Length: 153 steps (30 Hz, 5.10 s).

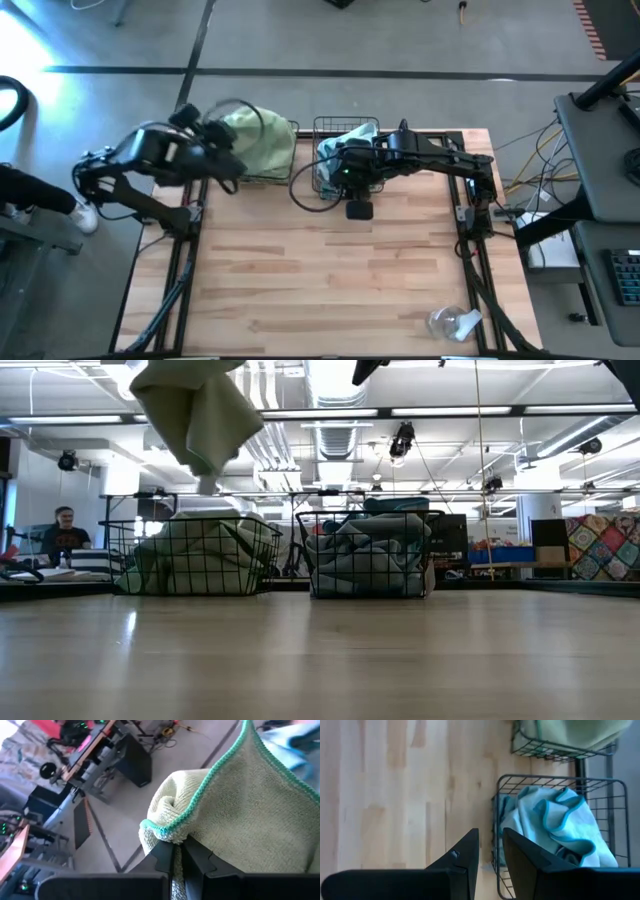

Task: Sort microfiber towel by color & place in baskets
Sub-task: Put the green towel into the left wire basket, then return to Home Position

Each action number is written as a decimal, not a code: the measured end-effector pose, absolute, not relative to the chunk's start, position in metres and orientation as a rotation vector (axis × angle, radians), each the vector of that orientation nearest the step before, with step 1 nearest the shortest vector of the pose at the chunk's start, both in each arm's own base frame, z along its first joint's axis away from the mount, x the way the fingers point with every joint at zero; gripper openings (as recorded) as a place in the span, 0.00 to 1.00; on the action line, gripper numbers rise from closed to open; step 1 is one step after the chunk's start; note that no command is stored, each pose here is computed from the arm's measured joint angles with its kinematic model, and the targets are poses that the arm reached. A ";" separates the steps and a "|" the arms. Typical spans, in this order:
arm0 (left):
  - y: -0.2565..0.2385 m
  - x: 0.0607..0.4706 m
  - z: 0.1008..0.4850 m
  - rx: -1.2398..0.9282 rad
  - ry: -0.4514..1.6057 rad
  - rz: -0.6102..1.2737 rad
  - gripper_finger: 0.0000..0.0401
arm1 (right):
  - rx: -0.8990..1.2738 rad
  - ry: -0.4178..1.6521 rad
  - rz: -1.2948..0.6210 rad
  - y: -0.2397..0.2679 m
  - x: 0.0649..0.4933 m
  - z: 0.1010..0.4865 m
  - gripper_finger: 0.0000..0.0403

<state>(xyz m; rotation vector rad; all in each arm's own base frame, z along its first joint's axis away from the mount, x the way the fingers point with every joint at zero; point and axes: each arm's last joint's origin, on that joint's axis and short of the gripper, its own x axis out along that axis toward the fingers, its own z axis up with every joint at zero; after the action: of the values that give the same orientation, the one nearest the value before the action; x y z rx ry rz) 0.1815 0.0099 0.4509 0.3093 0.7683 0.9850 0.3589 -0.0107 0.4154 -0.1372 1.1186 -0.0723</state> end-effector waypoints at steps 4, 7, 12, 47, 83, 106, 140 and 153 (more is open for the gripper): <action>0.018 0.162 0.458 0.329 0.756 0.998 0.01 | -0.126 1.072 -0.161 -0.013 0.363 0.418 0.20; 0.020 0.151 0.462 0.346 0.739 0.986 0.01 | -0.104 1.045 -0.224 -0.018 0.364 0.419 0.20; 0.021 0.134 0.459 0.364 0.721 0.966 0.01 | -0.061 1.030 -0.297 -0.022 0.364 0.419 0.20; 0.084 0.135 0.373 0.314 0.429 1.100 0.01 | 0.001 0.973 -0.341 -0.024 0.368 0.422 0.20; 0.108 0.149 0.317 0.109 0.596 0.996 0.01 | 0.002 0.978 -0.342 -0.024 0.368 0.422 0.20; 0.108 0.148 0.318 0.111 0.596 1.006 0.15 | 0.003 0.978 -0.342 -0.024 0.368 0.422 0.20; 0.094 0.135 0.381 0.023 0.403 0.970 0.40 | 0.016 0.979 -0.350 -0.023 0.363 0.424 0.20; 0.063 0.122 0.415 -0.091 0.345 0.675 0.40 | 0.010 0.873 -0.337 -0.021 0.326 0.460 0.20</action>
<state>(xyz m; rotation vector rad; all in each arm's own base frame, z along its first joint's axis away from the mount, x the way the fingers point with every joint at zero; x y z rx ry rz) 0.1218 0.0633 0.4146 -0.0908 0.3453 0.6751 0.3263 -0.0211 0.4599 0.0098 0.8726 -0.3369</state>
